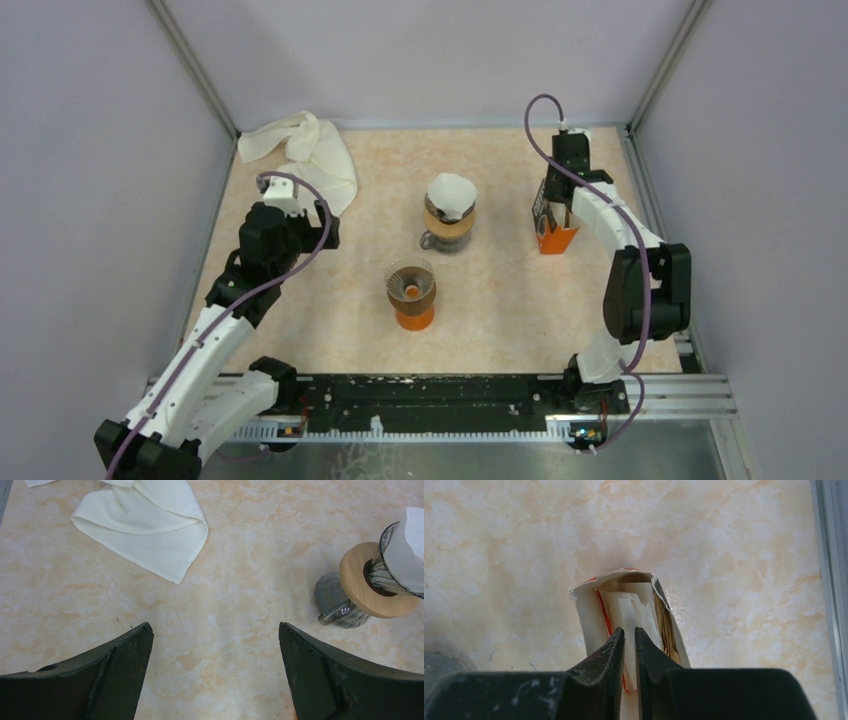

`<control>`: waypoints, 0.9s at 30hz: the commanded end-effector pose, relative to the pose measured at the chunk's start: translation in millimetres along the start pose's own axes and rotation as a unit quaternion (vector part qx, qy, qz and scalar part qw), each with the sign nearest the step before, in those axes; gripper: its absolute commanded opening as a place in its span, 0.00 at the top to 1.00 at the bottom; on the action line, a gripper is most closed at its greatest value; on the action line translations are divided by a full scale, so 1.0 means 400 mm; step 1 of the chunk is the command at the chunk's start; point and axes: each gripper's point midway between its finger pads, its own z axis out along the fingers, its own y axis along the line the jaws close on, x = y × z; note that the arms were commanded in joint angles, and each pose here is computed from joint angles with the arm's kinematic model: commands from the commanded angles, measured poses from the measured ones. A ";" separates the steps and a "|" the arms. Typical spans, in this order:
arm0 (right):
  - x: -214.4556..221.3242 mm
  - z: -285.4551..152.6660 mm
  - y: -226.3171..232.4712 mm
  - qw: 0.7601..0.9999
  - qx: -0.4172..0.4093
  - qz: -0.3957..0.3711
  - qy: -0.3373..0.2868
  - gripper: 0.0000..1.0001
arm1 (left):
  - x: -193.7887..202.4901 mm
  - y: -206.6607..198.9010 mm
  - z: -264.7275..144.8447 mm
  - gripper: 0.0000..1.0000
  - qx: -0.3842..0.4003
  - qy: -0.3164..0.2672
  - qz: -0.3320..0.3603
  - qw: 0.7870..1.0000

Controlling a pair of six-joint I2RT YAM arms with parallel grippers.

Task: Place the coffee filter in the dripper
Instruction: Pick up the coffee filter from the coffee filter holder.

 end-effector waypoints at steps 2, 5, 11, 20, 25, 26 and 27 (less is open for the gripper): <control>-0.014 0.013 -0.018 1.000 0.017 0.003 -0.004 0.86 | 0.004 -0.004 0.005 0.00 0.006 0.002 -0.008 1.000; -0.012 0.012 -0.011 1.000 0.009 0.003 -0.003 0.86 | 0.003 -0.004 0.006 0.00 0.006 0.002 -0.009 1.000; -0.013 0.013 0.006 1.000 -0.010 0.002 0.000 0.86 | 0.007 -0.002 0.008 0.00 0.006 0.005 -0.009 1.000; -0.030 -0.005 0.015 1.000 -0.023 -0.001 -0.010 1.00 | 0.008 -0.004 0.009 0.00 0.010 0.006 -0.012 1.000; -0.056 -0.037 0.014 0.999 -0.030 -0.001 -0.025 1.00 | 0.007 -0.008 0.009 0.00 0.016 0.006 -0.013 1.000; -0.062 -0.045 0.014 0.999 -0.031 0.000 -0.029 1.00 | 0.007 -0.013 0.008 0.00 0.021 0.007 -0.013 1.000; -0.069 -0.054 0.013 0.999 -0.033 0.001 -0.033 1.00 | 0.007 -0.014 0.008 0.00 0.023 0.007 -0.013 1.000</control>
